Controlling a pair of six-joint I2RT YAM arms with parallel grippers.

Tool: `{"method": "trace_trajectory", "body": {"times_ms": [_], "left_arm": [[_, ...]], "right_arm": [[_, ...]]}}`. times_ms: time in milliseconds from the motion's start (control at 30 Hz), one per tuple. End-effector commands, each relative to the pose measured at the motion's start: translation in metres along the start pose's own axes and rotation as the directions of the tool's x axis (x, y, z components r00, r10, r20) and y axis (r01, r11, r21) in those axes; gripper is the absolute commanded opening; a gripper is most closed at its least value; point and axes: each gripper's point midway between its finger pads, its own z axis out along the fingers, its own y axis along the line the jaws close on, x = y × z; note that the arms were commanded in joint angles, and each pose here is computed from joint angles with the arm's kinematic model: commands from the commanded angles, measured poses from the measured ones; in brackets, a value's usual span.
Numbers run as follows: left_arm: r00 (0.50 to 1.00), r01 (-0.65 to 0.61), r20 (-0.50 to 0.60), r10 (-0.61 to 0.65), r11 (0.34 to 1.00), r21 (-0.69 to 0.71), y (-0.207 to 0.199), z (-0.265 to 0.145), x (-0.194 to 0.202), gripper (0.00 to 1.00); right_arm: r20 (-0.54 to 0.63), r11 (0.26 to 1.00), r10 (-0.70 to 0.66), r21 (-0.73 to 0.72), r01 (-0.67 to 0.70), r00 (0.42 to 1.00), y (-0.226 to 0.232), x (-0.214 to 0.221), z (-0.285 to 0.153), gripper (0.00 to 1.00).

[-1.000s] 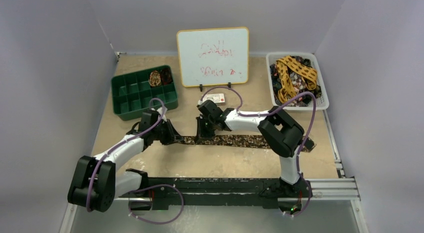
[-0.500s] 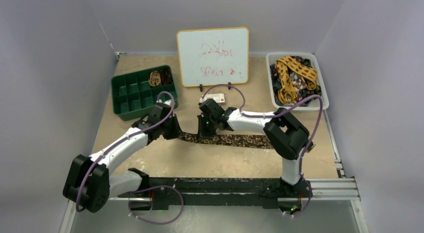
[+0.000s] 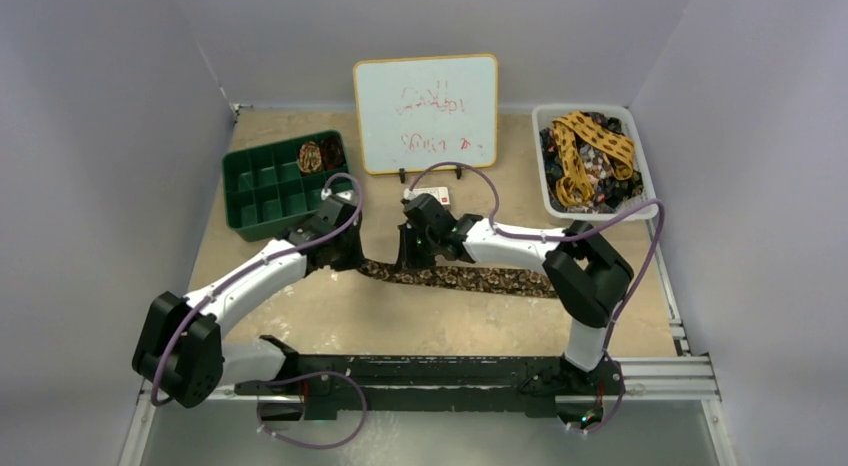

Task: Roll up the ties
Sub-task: Roll the tie at the center of the board.

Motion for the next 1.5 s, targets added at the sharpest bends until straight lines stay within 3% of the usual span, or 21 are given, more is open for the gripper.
{"method": "trace_trajectory", "body": {"times_ms": [0, 233, 633, 1100, 1467], "left_arm": [[0.999, -0.026, 0.041, 0.030, 0.995, -0.095, 0.000, -0.008, -0.018, 0.03], [0.989, -0.120, 0.057, 0.137, 0.964, -0.239, -0.002, -0.013, -0.024, 0.03], [0.950, -0.280, 0.019, 0.313, 0.873, -0.399, -0.021, 0.000, -0.023, 0.01], [0.909, -0.390, -0.027, 0.415, 0.830, -0.398, -0.063, 0.020, -0.007, 0.02], [0.901, -0.435, -0.111, 0.420, 0.878, -0.200, -0.106, 0.051, 0.026, 0.15]], "right_arm": [[0.044, 0.997, 0.036, 0.072, -0.039, 0.998, -0.017, -0.004, -0.013, 0.05], [0.156, 0.983, 0.093, 0.142, -0.115, 0.983, -0.053, -0.020, -0.050, 0.08], [0.320, 0.966, 0.111, 0.187, -0.178, 0.941, -0.072, -0.042, -0.105, 0.15], [0.428, 0.928, 0.160, 0.242, -0.283, 0.890, -0.109, -0.044, -0.137, 0.38], [0.430, 0.931, 0.163, 0.231, -0.283, 0.888, -0.112, -0.041, -0.142, 0.47]]}}
